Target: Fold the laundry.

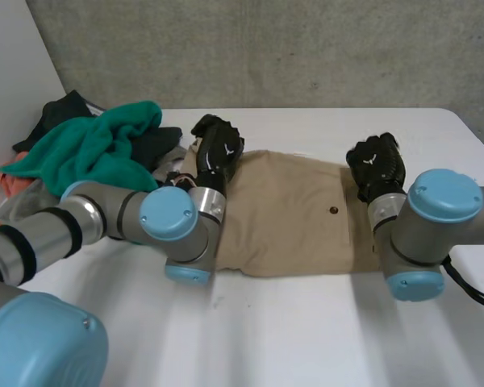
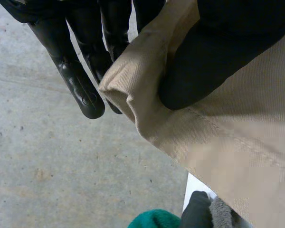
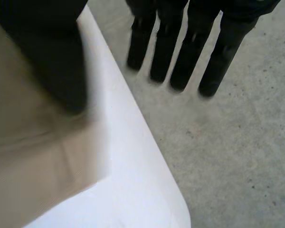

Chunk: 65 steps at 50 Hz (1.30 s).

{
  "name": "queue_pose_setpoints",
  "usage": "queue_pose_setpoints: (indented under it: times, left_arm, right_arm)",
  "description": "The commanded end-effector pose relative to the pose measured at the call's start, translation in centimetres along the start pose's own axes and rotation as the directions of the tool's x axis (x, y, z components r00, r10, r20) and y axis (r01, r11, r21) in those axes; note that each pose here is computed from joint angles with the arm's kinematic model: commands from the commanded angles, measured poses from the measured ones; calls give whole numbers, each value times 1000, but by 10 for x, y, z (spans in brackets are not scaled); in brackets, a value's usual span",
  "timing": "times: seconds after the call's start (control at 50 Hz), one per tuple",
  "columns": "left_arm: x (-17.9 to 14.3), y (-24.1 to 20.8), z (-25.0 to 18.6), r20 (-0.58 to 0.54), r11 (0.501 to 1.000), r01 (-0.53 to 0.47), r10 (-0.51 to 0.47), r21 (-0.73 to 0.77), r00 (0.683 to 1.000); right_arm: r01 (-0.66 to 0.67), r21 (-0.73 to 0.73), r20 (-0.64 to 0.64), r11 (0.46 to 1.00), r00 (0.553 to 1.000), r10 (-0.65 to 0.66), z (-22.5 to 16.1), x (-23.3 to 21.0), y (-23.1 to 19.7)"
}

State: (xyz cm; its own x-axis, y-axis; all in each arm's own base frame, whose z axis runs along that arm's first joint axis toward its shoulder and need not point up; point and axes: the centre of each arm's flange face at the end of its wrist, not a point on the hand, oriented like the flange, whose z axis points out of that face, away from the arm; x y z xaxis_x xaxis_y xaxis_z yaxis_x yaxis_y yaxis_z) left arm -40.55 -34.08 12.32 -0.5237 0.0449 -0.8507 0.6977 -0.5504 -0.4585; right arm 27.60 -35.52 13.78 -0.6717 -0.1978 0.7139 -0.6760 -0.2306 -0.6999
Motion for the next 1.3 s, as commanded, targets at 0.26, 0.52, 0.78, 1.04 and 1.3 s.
queue_pose_setpoints:
  times: [0.26, 0.52, 0.78, 1.04, 1.3]
  left_arm:
    - [-31, -37, -53, -85, 994, 108, -110, -21, 990]
    - [-62, -45, -112, -141, 912, 394, -407, -112, 902]
    - [-63, -43, -120, -157, 906, 398, -418, -142, 895]
    - [-74, -49, -118, -137, 904, 410, -424, -122, 895]
    - [-79, -48, -123, -122, 891, 432, -449, -143, 885]
  right_arm:
    - [-274, -194, 44, 942, 957, 288, -48, 67, -25]
    - [-460, -502, 161, 732, 783, 601, -95, 52, 21]
    - [-460, -467, 154, 755, 798, 582, -83, 39, 39]
    - [-470, -470, 110, 747, 809, 578, -81, 50, 48]
    - [-456, -437, 148, 775, 814, 562, -86, 51, 38]
